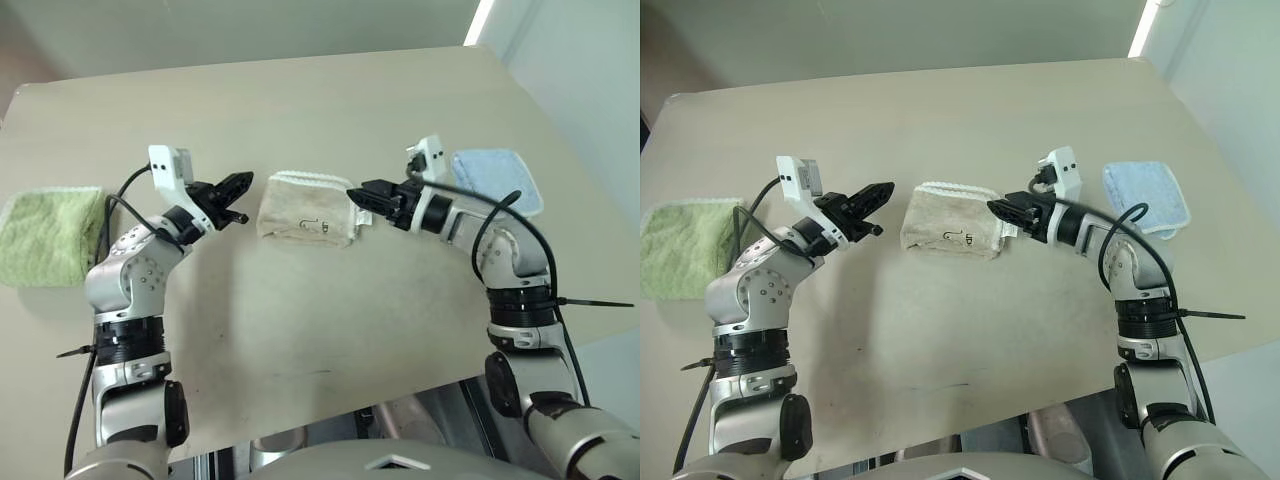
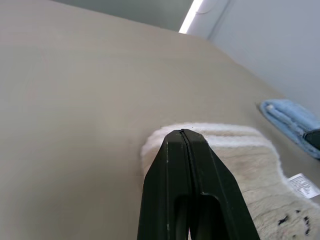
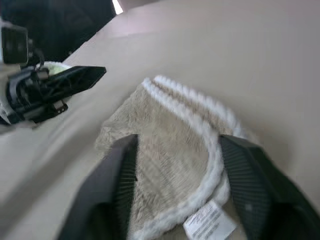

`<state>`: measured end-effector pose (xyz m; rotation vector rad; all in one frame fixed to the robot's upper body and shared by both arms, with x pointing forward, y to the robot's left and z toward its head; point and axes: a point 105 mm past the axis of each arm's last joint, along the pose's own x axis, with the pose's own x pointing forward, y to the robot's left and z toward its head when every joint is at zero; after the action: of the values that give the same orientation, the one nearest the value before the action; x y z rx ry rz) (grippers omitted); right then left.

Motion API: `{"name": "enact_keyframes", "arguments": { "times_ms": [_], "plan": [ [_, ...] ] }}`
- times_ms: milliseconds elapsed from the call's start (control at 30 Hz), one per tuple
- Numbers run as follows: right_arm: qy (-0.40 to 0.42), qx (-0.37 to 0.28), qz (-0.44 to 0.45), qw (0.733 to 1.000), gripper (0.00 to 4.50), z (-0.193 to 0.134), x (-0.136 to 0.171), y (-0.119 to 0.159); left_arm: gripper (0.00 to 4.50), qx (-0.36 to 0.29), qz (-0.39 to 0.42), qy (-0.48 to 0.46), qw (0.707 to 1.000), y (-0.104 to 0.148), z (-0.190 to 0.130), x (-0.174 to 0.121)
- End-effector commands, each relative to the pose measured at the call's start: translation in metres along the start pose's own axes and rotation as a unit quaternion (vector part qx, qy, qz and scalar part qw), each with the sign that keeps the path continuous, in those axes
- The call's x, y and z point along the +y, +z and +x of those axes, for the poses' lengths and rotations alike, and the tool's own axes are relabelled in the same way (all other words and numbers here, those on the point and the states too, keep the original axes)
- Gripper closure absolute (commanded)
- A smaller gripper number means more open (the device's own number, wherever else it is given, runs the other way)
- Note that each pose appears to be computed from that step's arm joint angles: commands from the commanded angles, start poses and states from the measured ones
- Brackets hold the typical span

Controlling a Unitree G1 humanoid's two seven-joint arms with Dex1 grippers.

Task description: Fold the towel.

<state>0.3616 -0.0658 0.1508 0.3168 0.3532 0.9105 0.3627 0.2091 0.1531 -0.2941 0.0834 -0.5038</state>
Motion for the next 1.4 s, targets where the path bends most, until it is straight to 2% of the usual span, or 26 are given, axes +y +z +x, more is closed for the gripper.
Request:
{"name": "enact_keyframes", "arguments": {
  "times_ms": [33, 67, 333, 600, 800, 900, 1267, 1400],
  "plan": [
    [-0.003, 0.003, 0.038, 0.999, 0.36, 0.001, -0.002, 0.004, 4.50, -0.023, 0.012, -0.014, 1.000, 0.011, -0.003, -0.011],
    [-0.007, 0.009, 0.050, 0.999, 0.02, 0.003, -0.004, 0.000, 4.50, -0.024, 0.012, -0.014, 1.000, 0.011, -0.004, -0.012],
    [-0.033, 0.041, 0.101, 0.994, 0.02, 0.020, -0.015, -0.017, 4.50, -0.033, 0.013, -0.012, 0.999, 0.015, -0.007, -0.013],
    [0.003, 0.063, 0.129, 0.990, 0.02, 0.050, 0.002, -0.022, 4.50, -0.037, 0.012, -0.021, 0.999, 0.016, -0.004, -0.018],
    [0.016, 0.073, 0.151, 0.986, 0.02, 0.061, 0.010, -0.028, 4.50, -0.036, 0.015, -0.021, 0.999, 0.015, -0.004, -0.020],
    [0.010, 0.063, 0.160, 0.985, 0.61, 0.059, 0.007, -0.025, 4.50, -0.036, 0.016, -0.019, 0.999, 0.014, -0.005, -0.020],
    [-0.002, -0.010, 0.183, 0.983, 4.48, 0.036, -0.004, 0.011, 4.50, -0.043, 0.015, -0.017, 0.999, 0.017, -0.004, -0.019],
    [-0.008, -0.044, 0.189, 0.981, 4.48, 0.024, -0.004, 0.031, 4.50, -0.044, 0.015, -0.018, 0.999, 0.017, -0.002, -0.019]
  ]
}}
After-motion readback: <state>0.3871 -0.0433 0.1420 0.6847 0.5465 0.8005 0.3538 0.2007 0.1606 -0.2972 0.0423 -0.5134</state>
